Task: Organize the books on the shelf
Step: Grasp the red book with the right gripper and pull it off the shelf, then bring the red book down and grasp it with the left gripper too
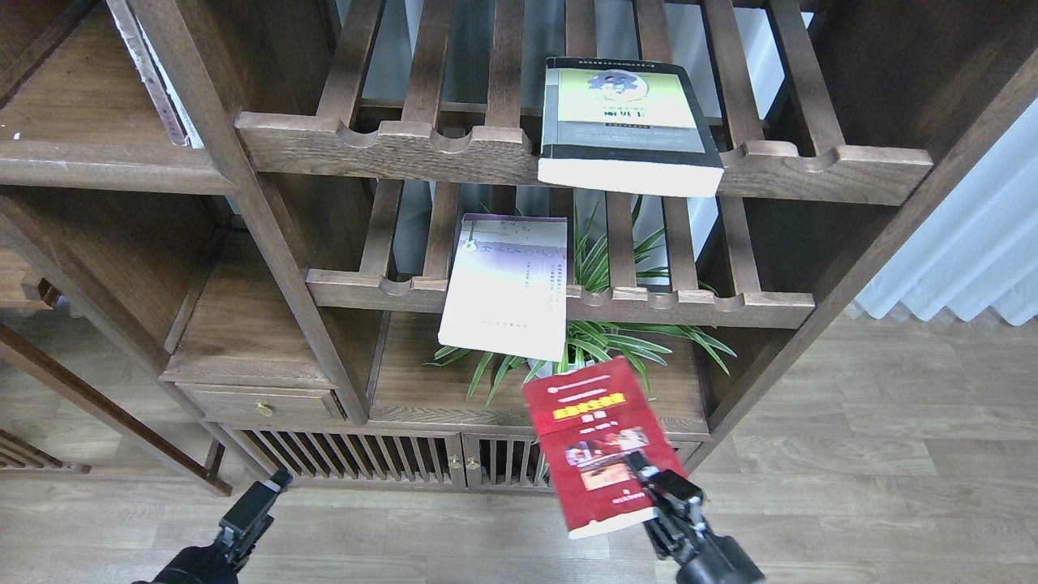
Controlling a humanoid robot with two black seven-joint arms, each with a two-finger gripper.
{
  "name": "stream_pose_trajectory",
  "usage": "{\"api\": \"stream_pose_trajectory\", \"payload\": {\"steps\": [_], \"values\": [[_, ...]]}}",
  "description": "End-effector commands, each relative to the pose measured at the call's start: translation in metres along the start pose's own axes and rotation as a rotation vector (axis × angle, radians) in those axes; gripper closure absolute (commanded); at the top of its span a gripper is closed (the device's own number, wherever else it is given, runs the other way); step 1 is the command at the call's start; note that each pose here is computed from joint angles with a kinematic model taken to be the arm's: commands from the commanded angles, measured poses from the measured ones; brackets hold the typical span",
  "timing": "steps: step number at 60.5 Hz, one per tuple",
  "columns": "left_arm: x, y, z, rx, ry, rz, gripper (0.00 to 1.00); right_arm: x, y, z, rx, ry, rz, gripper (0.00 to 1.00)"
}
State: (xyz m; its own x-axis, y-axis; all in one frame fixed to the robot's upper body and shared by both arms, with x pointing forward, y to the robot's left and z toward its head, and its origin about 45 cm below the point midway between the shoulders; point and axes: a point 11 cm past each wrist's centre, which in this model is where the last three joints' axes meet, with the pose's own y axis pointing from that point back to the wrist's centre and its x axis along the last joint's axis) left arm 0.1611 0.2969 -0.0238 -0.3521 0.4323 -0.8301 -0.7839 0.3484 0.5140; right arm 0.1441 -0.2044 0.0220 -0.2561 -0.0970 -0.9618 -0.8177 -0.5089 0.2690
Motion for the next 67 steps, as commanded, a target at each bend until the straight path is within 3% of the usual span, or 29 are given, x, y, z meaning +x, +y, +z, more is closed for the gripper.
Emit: {"api": "stream_pose_trajectory", "payload": {"steps": [1, 18, 36, 67], "values": [[-0.003, -0.002, -0.001, 0.008, -0.002, -0.01, 0.0, 0.006, -0.011, 0.007, -0.061, 0.03, 0.022, 0.96], [-0.014, -0.009, -0.015, 0.018, 0.032, -0.044, 0.0, 0.005, -0.041, 0.024, -0.155, 0.07, 0.02, 0.95], [-0.041, -0.022, -0.041, 0.056, 0.074, -0.124, 0.0, 0.006, -0.048, 0.051, -0.251, 0.081, 0.021, 0.94], [-0.072, -0.039, -0.101, 0.14, 0.162, -0.199, 0.0, 0.001, -0.057, 0.074, -0.3, 0.066, 0.001, 0.94]]}}
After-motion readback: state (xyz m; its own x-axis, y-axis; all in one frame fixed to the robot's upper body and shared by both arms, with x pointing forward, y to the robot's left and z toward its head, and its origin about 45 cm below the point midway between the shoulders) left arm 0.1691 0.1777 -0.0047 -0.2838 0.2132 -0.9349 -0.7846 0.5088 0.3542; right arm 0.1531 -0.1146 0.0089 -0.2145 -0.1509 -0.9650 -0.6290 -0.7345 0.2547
